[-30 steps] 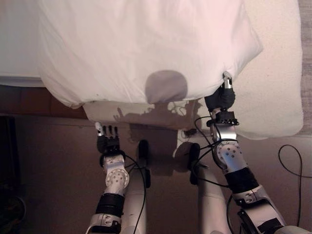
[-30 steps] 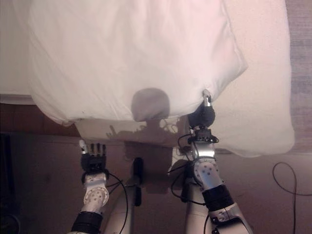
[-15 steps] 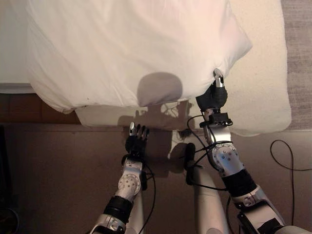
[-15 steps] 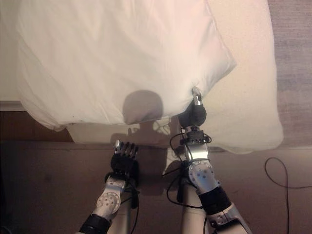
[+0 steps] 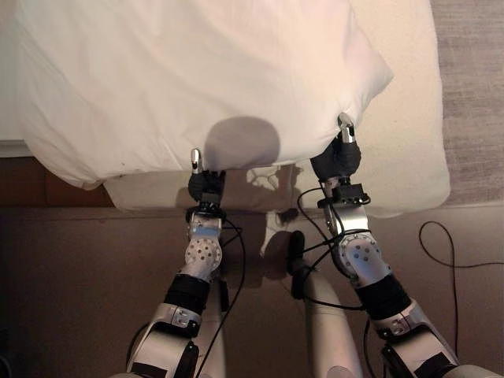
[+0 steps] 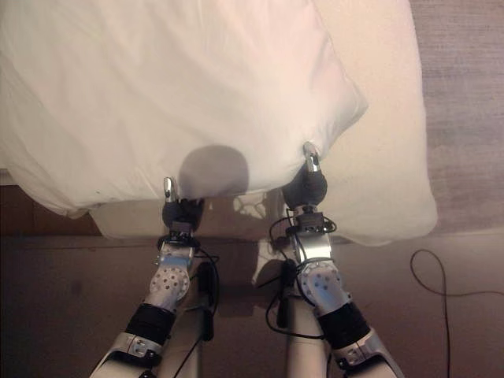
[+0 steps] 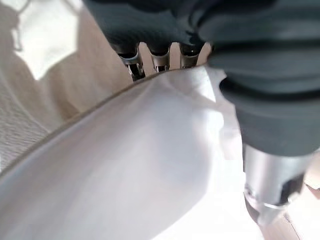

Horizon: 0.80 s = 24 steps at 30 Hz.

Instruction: Make the bed

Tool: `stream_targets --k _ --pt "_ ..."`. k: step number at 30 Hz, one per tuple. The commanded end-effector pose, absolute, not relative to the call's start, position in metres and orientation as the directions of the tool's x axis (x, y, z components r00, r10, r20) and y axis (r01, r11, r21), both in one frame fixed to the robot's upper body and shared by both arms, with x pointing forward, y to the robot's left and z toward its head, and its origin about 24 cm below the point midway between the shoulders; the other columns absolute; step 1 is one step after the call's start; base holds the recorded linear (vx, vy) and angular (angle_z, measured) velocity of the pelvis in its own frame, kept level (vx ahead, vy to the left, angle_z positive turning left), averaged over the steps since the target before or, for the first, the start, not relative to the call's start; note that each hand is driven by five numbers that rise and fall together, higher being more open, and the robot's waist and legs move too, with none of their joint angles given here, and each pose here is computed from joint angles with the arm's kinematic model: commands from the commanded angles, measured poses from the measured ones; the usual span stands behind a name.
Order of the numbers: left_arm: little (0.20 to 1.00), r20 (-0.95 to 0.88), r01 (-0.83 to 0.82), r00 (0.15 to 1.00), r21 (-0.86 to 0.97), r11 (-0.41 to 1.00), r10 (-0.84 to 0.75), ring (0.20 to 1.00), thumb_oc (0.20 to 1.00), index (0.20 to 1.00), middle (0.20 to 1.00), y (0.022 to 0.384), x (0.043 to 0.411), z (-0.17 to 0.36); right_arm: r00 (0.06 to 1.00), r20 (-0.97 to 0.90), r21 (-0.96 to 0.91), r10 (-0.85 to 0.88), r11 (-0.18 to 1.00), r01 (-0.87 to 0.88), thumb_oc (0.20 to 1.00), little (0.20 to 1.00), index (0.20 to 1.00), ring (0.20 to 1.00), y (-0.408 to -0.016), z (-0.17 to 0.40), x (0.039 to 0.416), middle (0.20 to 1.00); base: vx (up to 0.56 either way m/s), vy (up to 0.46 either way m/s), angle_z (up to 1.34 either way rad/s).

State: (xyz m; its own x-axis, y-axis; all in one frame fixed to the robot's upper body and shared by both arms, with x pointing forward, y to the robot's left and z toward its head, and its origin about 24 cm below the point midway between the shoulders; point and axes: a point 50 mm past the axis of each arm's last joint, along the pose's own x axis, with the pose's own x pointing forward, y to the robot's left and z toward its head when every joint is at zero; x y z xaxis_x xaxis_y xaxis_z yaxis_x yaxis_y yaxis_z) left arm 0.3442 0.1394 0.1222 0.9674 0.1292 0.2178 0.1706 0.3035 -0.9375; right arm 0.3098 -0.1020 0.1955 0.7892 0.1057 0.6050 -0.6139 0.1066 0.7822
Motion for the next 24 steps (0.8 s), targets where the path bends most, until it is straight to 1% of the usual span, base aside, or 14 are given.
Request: stream_targets --k 1,4,9,14,16,17,18,19,21,22,23,24 --pt "1.000 0.383 0.303 0.900 -0.893 0.332 0.208 1.000 1.000 1.000 1.000 0.161 0.343 0.153 0.612 0.786 0.612 0.082 0.033 -0.790 0.200 0.200 0.200 0.200 -0.100 0.224 0.282 0.200 0.00 0.000 0.00" --pt "1.000 0.407 0.317 0.879 -0.888 0.334 0.248 1.000 1.000 1.000 1.000 0.172 0.343 0.160 0.612 0.786 0.612 0.081 0.036 -0.790 0.200 0.200 0.200 0.200 -0.102 0.224 0.282 0.200 0.00 0.000 0.00" --pt "1.000 0.434 0.336 0.853 -0.882 0.332 0.290 1.000 1.000 1.000 1.000 0.180 0.341 0.168 0.620 0.781 0.618 0.072 0.048 -0.784 0.200 0.200 0.200 0.200 -0.104 0.222 0.281 0.200 0.00 0.000 0.00" --pt "1.000 0.427 0.316 0.831 -0.890 0.330 0.356 1.000 1.000 1.000 1.000 0.194 0.340 0.172 0.628 0.775 0.626 0.063 0.057 -0.778 0.200 0.200 0.200 0.200 -0.107 0.221 0.282 0.200 0.00 0.000 0.00" --pt "1.000 0.406 0.279 0.819 -0.900 0.336 0.405 1.000 1.000 1.000 1.000 0.204 0.340 0.173 0.634 0.770 0.632 0.062 0.062 -0.773 0.200 0.200 0.200 0.200 -0.108 0.221 0.282 0.200 0.00 0.000 0.00" --pt "1.000 0.373 0.227 0.805 -0.912 0.341 0.462 1.000 1.000 1.000 1.000 0.215 0.341 0.175 0.640 0.767 0.636 0.057 0.066 -0.768 0.200 0.200 0.200 0.200 -0.109 0.221 0.282 0.200 0.00 0.000 0.00" --pt "1.000 0.373 0.227 0.805 -0.912 0.341 0.462 1.000 1.000 1.000 1.000 0.215 0.341 0.175 0.640 0.767 0.636 0.057 0.066 -0.769 0.200 0.200 0.200 0.200 -0.109 0.221 0.282 0.200 0.00 0.000 0.00" --pt "1.000 0.342 0.186 0.782 -0.926 0.329 0.522 1.000 1.000 1.000 1.000 0.229 0.339 0.177 0.656 0.752 0.653 0.056 0.065 -0.754 0.200 0.200 0.200 0.200 -0.109 0.218 0.283 0.200 0.00 0.000 0.00" --pt "1.000 0.309 0.133 0.761 -0.935 0.330 0.570 1.000 1.000 1.000 1.000 0.240 0.339 0.177 0.667 0.743 0.664 0.051 0.068 -0.745 0.200 0.200 0.200 0.200 -0.110 0.217 0.283 0.200 0.00 0.000 0.00" --pt "1.000 0.309 0.132 0.762 -0.935 0.330 0.570 1.000 1.000 1.000 1.000 0.240 0.339 0.177 0.668 0.743 0.664 0.051 0.068 -0.744 0.200 0.200 0.200 0.200 -0.110 0.217 0.283 0.200 0.00 0.000 0.00" --pt "1.000 0.276 0.091 0.738 -0.945 0.314 0.616 1.000 1.000 1.000 1.000 0.251 0.337 0.176 0.679 0.733 0.675 0.051 0.074 -0.734 0.200 0.200 0.200 0.200 -0.111 0.215 0.283 0.200 0.00 0.000 0.00" --pt "1.000 0.276 0.091 0.737 -0.945 0.315 0.617 1.000 1.000 1.000 1.000 0.251 0.337 0.177 0.678 0.733 0.674 0.051 0.074 -0.735 0.200 0.200 0.200 0.200 -0.110 0.215 0.283 0.200 0.00 0.000 0.00"
